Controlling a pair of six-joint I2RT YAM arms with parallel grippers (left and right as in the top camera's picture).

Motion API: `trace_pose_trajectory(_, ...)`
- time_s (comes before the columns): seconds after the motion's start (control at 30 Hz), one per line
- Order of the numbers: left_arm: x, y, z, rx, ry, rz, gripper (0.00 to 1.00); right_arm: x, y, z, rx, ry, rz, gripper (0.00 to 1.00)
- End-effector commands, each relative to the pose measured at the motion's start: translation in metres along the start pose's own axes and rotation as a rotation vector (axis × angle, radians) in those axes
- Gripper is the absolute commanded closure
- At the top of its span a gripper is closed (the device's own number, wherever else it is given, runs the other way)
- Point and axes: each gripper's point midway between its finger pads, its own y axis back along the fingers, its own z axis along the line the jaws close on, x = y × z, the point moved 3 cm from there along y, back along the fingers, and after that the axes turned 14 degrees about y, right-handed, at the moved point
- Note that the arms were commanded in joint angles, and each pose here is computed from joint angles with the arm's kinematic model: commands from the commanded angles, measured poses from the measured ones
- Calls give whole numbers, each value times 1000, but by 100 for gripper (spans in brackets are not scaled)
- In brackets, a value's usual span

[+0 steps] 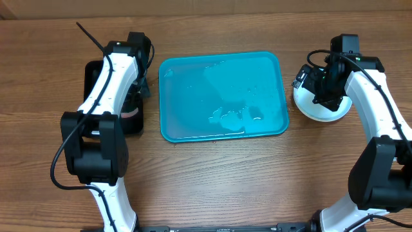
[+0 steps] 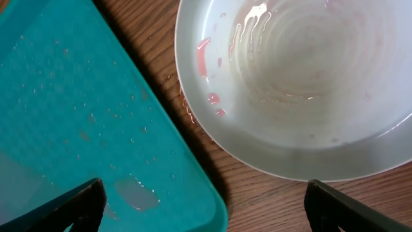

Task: Clean dirty plates on tray and stack at the side

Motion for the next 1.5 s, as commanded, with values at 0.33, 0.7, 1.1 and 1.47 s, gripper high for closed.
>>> trace_pose_trajectory(0.33,-4,1,14,-68,-46,-32,96,-8,17,5,-2,33,-56,0)
trace_pose_trajectory(0.7,-4,1,13,-66,-45,-34,50,-8,17,5,-2,32,-56,0)
trace_pose_trajectory(1.1,-4,2,10,-47,-45,-31,23,-8,17,5,-2,33,-57,0)
trace_pose_trajectory(1.47,18,84,-51,171,-148,-139,0,-19,20,11,-26,108,-105,0)
